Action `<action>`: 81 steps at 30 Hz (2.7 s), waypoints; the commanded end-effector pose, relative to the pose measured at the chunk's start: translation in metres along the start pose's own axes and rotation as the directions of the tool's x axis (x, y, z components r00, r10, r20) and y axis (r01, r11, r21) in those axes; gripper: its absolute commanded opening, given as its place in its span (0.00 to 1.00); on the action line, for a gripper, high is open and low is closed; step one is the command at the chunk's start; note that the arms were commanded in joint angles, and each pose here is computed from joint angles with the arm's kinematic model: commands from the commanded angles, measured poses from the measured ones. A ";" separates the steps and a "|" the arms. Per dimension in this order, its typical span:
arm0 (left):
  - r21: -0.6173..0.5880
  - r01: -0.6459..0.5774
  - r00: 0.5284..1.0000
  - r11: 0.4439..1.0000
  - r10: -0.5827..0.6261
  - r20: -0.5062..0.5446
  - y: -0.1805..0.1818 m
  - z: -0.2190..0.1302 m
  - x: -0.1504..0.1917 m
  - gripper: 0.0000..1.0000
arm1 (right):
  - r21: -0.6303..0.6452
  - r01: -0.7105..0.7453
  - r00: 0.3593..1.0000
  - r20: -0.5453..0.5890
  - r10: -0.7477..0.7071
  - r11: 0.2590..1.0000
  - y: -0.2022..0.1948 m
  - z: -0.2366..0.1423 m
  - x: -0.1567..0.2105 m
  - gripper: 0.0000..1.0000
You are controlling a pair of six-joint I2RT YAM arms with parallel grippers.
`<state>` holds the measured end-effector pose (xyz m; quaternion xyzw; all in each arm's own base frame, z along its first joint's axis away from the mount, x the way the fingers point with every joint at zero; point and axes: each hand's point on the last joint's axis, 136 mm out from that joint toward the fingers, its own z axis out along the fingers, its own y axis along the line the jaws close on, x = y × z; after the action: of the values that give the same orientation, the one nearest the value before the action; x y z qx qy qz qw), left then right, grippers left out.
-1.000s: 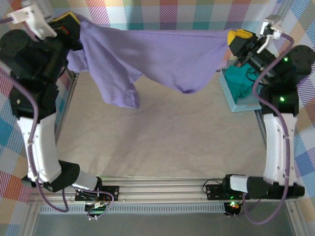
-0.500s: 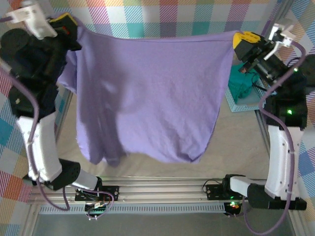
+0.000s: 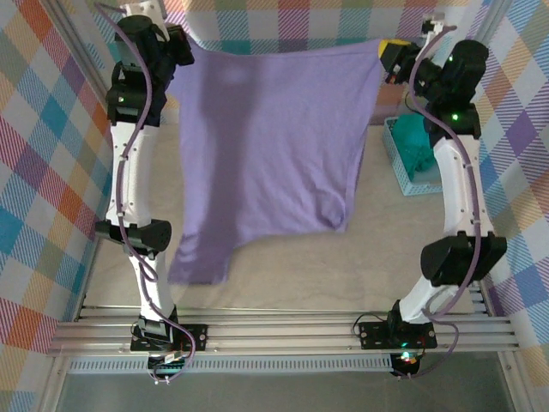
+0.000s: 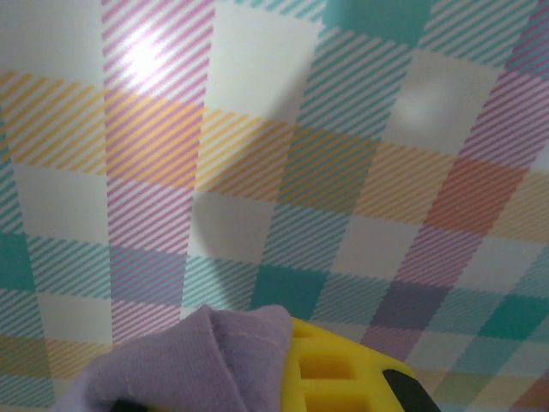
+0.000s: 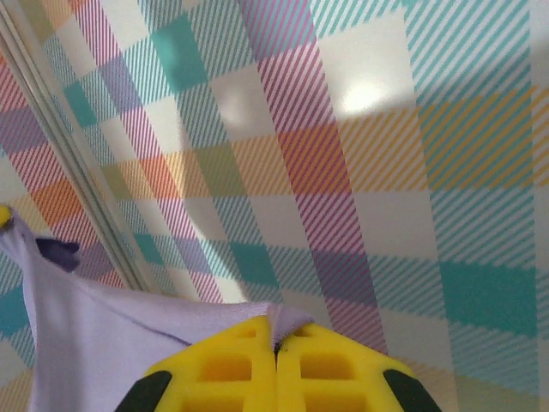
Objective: Fold the inside-out t-shirt
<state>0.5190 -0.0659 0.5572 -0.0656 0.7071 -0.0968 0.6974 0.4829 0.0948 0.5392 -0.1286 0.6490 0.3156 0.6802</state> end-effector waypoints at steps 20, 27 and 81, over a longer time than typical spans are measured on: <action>0.221 0.039 0.925 0.974 -0.119 0.362 -0.023 -0.220 -0.158 0.00 | -0.001 0.260 0.941 0.227 -0.253 0.966 0.136 -0.122 -0.101 0.00; 0.213 0.013 0.906 0.977 -0.102 0.411 -0.024 -0.234 -0.174 0.00 | 0.040 0.295 0.923 0.248 -0.296 0.955 0.149 -0.144 -0.112 0.00; 0.919 -0.197 0.590 0.341 0.790 -0.167 -0.195 -0.224 0.538 0.68 | 0.571 -0.125 0.297 -0.758 0.580 0.811 0.041 -0.191 0.485 0.48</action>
<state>0.2714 -0.3552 0.0833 0.4829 0.7741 -0.2380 0.3330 0.2900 0.1337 0.0512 -0.0075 0.9777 0.1645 0.1304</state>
